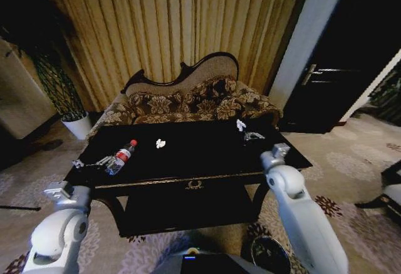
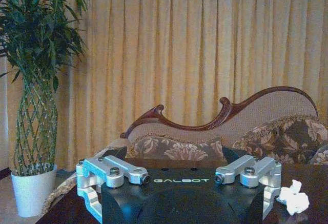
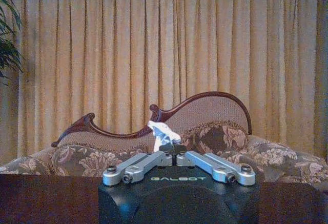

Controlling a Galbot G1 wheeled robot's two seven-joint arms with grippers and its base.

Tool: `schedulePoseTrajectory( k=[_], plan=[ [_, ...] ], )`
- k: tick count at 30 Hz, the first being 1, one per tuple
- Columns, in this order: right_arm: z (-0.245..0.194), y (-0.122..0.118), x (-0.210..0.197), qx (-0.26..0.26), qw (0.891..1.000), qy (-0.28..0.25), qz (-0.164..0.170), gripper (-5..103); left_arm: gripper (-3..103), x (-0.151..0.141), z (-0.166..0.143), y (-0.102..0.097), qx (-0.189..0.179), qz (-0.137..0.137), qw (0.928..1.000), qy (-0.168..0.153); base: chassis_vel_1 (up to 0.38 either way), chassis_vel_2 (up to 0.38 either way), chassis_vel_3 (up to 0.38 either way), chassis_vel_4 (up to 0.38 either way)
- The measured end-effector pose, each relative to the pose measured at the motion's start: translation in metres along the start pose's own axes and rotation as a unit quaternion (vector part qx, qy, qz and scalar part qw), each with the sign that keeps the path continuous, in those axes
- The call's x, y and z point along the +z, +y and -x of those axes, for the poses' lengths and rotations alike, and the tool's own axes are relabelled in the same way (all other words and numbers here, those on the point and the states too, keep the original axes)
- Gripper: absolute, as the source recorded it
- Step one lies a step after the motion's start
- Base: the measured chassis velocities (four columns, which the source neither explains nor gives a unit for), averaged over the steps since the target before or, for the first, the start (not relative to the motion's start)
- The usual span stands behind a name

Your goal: Move to the front of the table and place the trash on the table into the trash bin.

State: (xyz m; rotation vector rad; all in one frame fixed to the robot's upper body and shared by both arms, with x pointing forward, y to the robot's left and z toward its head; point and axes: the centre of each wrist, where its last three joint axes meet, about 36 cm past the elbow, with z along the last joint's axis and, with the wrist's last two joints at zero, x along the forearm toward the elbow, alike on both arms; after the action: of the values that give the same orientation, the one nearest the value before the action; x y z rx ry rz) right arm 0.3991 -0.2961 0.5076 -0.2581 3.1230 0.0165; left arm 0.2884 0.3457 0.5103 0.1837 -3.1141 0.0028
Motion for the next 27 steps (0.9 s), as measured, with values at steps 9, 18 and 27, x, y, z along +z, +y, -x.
schedulePoseTrajectory(
  k=[9, 18, 27],
  plan=[
    [-0.022, 0.002, 0.010, 0.016, 1.000, 0.018, -0.009, 0, 100, -0.001, 0.004, 0.009, 0.004, -0.009, 1.0000, 0.002, 0.000, 0.000, 0.000, 0.000],
    [-0.030, -0.001, 0.013, 0.021, 0.999, 0.025, -0.009, 0, 100, 0.001, 0.004, 0.007, 0.011, -0.013, 0.9999, 0.004, 0.020, -0.020, -0.024, 0.017],
    [-0.030, 0.002, 0.017, 0.022, 0.999, 0.026, -0.013, 0, 100, 0.001, 0.004, 0.008, 0.010, -0.010, 0.9999, 0.005, 0.171, -0.163, -0.157, 0.155]
  ],
)
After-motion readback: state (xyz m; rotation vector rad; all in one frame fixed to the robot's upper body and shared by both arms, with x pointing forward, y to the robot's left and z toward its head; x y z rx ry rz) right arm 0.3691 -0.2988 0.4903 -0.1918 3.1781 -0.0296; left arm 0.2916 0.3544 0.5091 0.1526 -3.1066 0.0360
